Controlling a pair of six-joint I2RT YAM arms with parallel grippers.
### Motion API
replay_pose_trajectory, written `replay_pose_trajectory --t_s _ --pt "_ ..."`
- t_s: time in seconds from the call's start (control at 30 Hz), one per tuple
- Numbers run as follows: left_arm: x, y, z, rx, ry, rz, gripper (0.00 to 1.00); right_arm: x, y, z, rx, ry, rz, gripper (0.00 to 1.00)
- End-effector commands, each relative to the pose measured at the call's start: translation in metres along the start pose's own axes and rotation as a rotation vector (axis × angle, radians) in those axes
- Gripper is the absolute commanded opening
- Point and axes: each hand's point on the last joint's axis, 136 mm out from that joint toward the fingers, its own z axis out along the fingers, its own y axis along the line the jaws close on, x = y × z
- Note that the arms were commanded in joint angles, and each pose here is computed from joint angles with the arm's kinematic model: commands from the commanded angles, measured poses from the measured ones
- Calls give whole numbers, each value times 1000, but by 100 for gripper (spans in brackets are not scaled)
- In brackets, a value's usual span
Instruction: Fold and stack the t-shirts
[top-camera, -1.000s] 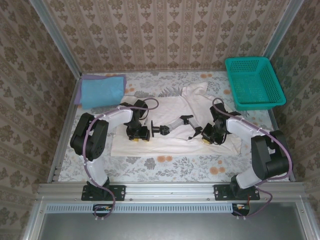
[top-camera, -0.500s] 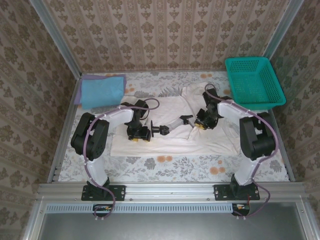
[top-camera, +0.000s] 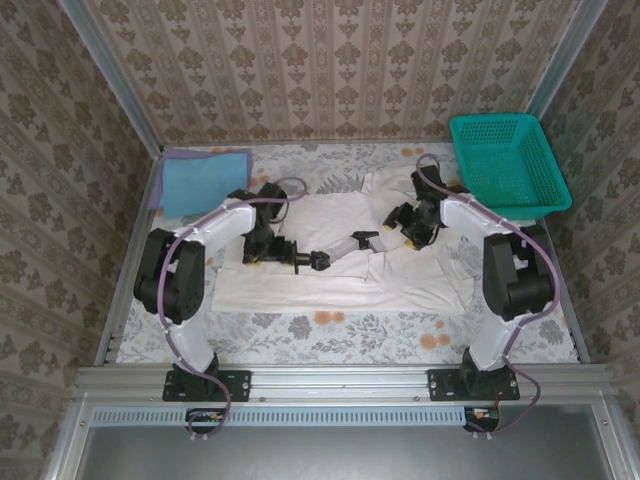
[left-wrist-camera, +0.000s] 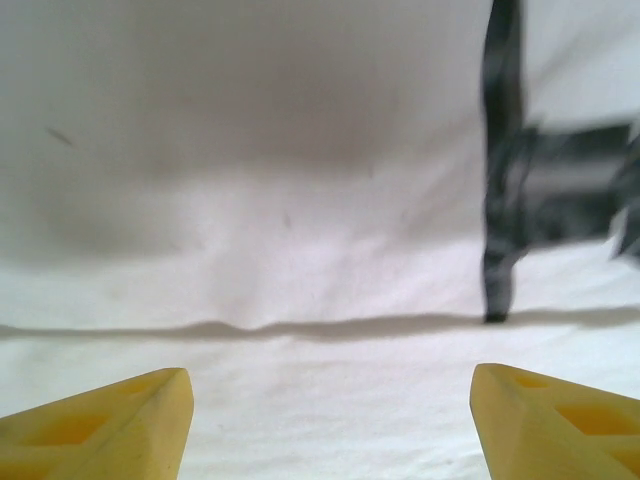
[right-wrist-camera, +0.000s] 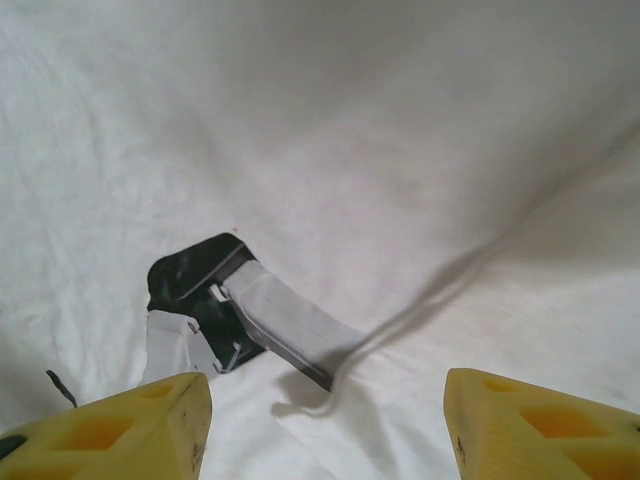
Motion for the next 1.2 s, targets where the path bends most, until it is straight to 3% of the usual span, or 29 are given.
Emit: replay_pose_trajectory --t_s 0.0,0.3,0.53,0.87,1.17 --pt "-19 12 -32 26 -83 -81 73 12 -25 -7 41 -2 -17 62" --pt "24 24 26 51 64 -132 66 73 -85 -3 64 53 41 59" --pt "67 36 60 12 155 -169 66 108 -131 8 229 162 125 51" --pt "118 22 64 -32 208 -185 66 151 -170 -10 322 235 178 52" --pt "179 17 53 -124 215 -346 67 170 -158 -24 204 308 67 52"
